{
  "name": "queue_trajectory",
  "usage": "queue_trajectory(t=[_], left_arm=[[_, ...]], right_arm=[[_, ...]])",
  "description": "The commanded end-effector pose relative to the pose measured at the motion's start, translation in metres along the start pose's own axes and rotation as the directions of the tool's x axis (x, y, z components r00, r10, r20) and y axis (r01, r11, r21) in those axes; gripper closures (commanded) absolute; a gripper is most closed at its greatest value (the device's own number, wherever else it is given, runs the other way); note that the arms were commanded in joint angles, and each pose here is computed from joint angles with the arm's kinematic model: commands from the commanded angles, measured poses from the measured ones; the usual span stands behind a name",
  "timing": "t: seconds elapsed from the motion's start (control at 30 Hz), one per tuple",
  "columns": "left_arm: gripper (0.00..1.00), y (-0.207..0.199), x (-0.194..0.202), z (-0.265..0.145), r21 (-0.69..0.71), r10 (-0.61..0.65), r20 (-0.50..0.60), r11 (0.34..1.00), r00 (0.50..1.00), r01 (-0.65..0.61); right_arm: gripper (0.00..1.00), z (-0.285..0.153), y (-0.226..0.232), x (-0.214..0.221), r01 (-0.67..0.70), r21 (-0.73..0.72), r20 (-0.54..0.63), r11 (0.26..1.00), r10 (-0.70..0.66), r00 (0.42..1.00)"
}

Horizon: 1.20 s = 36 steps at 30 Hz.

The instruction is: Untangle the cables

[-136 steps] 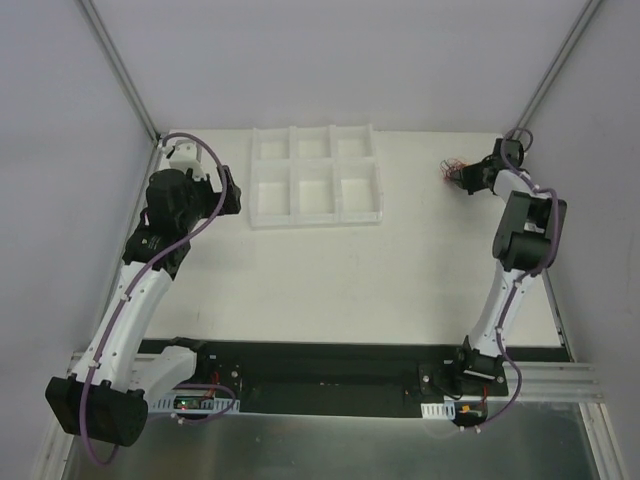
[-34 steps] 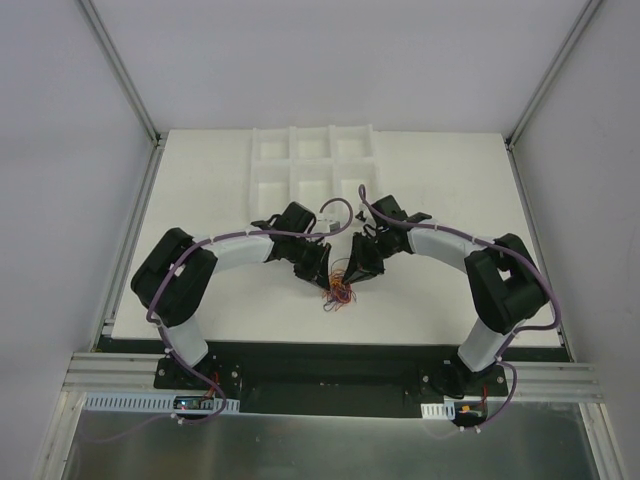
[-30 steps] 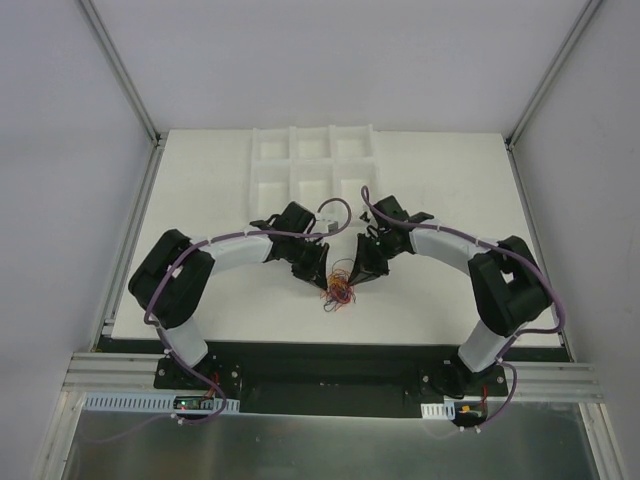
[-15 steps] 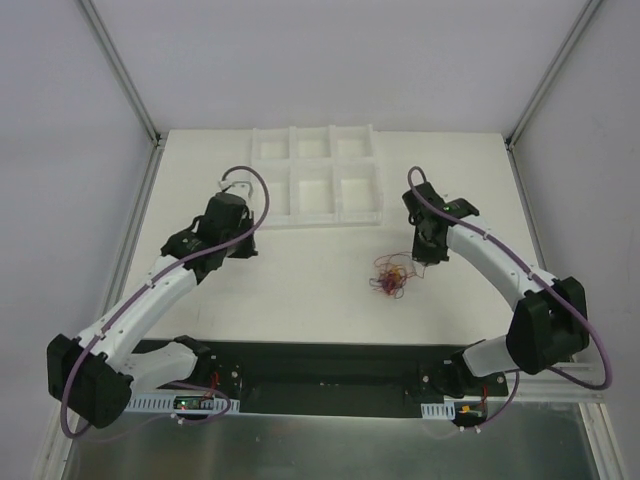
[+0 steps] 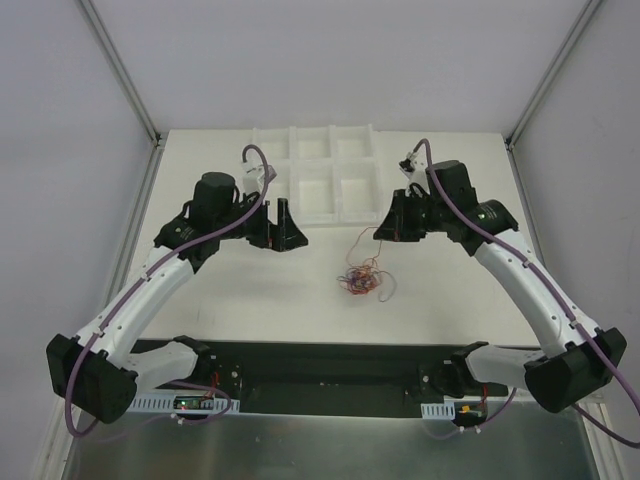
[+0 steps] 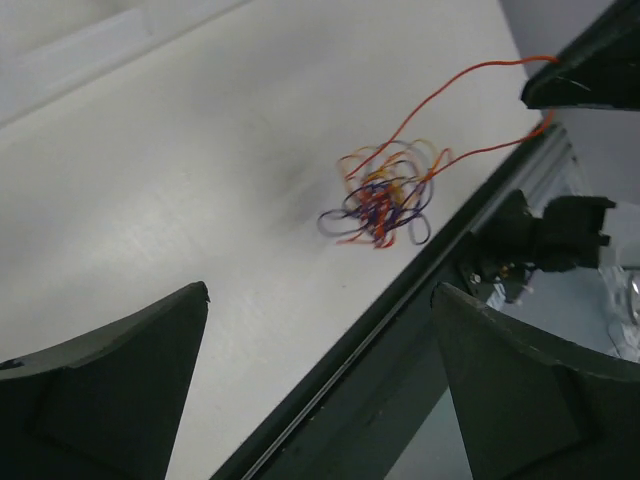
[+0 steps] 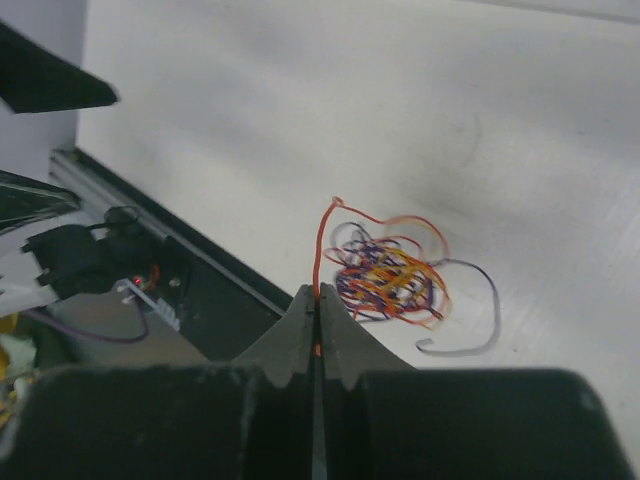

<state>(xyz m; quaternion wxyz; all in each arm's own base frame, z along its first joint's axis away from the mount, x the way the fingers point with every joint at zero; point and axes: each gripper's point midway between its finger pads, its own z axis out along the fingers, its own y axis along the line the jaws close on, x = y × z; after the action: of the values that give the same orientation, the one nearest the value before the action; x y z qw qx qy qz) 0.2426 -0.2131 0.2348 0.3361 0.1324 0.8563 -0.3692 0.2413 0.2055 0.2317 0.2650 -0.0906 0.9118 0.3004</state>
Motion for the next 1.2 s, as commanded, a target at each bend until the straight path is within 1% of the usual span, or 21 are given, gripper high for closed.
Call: queue_trajectory(t=[0.0, 0.07, 0.13, 0.17, 0.23, 0.3, 0.33, 0.4, 0.43, 0.5, 0.6, 0.67, 0.7, 0.77, 0.83, 0.93, 1.0, 1.03, 1.07, 1.1, 1.17], left_arm=[[0.10, -0.068, -0.006, -0.002, 0.397, 0.000, -0.031, 0.918, 1.000, 0.012], [0.20, -0.070, -0.002, 0.004, 0.414, -0.011, -0.069, 0.910, 0.998, 0.038], [0.24, -0.067, 0.006, 0.011, 0.409, -0.013, -0.099, 0.911, 0.995, 0.053], [0.24, -0.064, 0.010, 0.015, 0.399, -0.022, -0.113, 0.915, 0.993, 0.065], [0.23, -0.051, 0.021, 0.025, 0.352, -0.062, -0.147, 0.929, 0.987, 0.111], [0.24, -0.035, 0.038, 0.036, 0.285, -0.123, -0.207, 0.942, 0.971, 0.180], [0.26, -0.031, 0.045, 0.041, 0.265, -0.143, -0.235, 0.942, 0.961, 0.205], [0.39, -0.028, 0.061, 0.053, 0.246, -0.155, -0.305, 0.940, 0.940, 0.235], [0.41, -0.033, 0.065, 0.057, 0.252, -0.138, -0.326, 0.941, 0.935, 0.226], [0.41, -0.042, 0.073, 0.068, 0.257, -0.082, -0.366, 0.949, 0.927, 0.185], [0.34, -0.054, 0.083, 0.085, 0.267, 0.013, -0.421, 0.957, 0.907, 0.110], [0.31, -0.054, 0.084, 0.098, 0.261, 0.035, -0.444, 0.961, 0.896, 0.092], [0.31, -0.052, 0.085, 0.105, 0.253, 0.030, -0.456, 0.963, 0.889, 0.098], [0.38, -0.048, 0.085, 0.116, 0.224, 0.006, -0.474, 0.968, 0.881, 0.113], [0.41, -0.041, 0.089, 0.127, 0.188, -0.028, -0.504, 0.972, 0.863, 0.141], [0.39, -0.028, 0.099, 0.140, 0.126, -0.067, -0.539, 0.979, 0.840, 0.159], [0.41, -0.021, 0.103, 0.146, 0.102, -0.063, -0.544, 0.985, 0.837, 0.141], [0.46, -0.019, 0.102, 0.150, 0.096, -0.062, -0.540, 0.986, 0.839, 0.134], [0.53, -0.017, 0.104, 0.154, 0.090, -0.066, -0.550, 0.987, 0.833, 0.137], [0.56, -0.017, 0.104, 0.158, 0.090, -0.075, -0.558, 0.985, 0.827, 0.149], [0.53, -0.017, 0.107, 0.166, 0.083, -0.100, -0.577, 0.980, 0.811, 0.179]], right_arm=[[0.99, -0.009, 0.053, -0.014, 0.003, -0.244, 0.013, 0.970, 0.000, 1.000], [0.99, -0.001, 0.058, -0.010, -0.027, -0.294, -0.011, 0.955, 0.025, 1.000], [0.99, 0.019, 0.045, 0.001, -0.088, -0.277, -0.069, 0.957, 0.071, 0.995], [0.99, 0.029, 0.031, 0.011, -0.133, -0.226, -0.116, 0.965, 0.109, 0.987], [0.99, 0.051, -0.007, 0.035, -0.210, -0.059, -0.205, 0.976, 0.194, 0.959], [0.99, 0.062, -0.041, 0.064, -0.210, 0.103, -0.306, 0.972, 0.232, 0.923], [0.99, 0.066, -0.053, 0.076, -0.202, 0.153, -0.349, 0.967, 0.244, 0.905], [0.99, 0.070, -0.072, 0.091, -0.155, 0.215, -0.397, 0.964, 0.231, 0.888], [0.99, 0.069, -0.078, 0.096, -0.142, 0.237, -0.404, 0.961, 0.231, 0.885], [0.99, 0.069, -0.084, 0.096, -0.135, 0.252, -0.398, 0.958, 0.230, 0.888], [0.99, 0.068, -0.086, 0.091, -0.143, 0.250, -0.385, 0.958, 0.234, 0.893], [0.99, 0.067, -0.086, 0.088, -0.153, 0.244, -0.375, 0.958, 0.239, 0.896], [1.00, 0.066, -0.086, 0.088, -0.157, 0.243, -0.369, 0.957, 0.241, 0.898], [0.99, 0.064, -0.086, 0.087, -0.170, 0.234, -0.363, 0.957, 0.248, 0.898], [0.99, 0.063, -0.084, 0.087, -0.182, 0.220, -0.363, 0.958, 0.254, 0.897], [0.99, 0.064, -0.083, 0.083, -0.188, 0.204, -0.347, 0.961, 0.250, 0.904], [0.99, 0.065, -0.083, 0.083, -0.199, 0.201, -0.345, 0.959, 0.260, 0.902], [0.99, 0.065, -0.081, 0.082, -0.205, 0.194, -0.346, 0.959, 0.262, 0.901], [0.99, 0.066, -0.080, 0.082, -0.209, 0.187, -0.348, 0.960, 0.264, 0.900], [1.00, 0.066, -0.079, 0.083, -0.212, 0.181, -0.352, 0.960, 0.265, 0.898], [0.99, 0.067, -0.078, 0.083, -0.208, 0.170, -0.356, 0.963, 0.257, 0.898]])
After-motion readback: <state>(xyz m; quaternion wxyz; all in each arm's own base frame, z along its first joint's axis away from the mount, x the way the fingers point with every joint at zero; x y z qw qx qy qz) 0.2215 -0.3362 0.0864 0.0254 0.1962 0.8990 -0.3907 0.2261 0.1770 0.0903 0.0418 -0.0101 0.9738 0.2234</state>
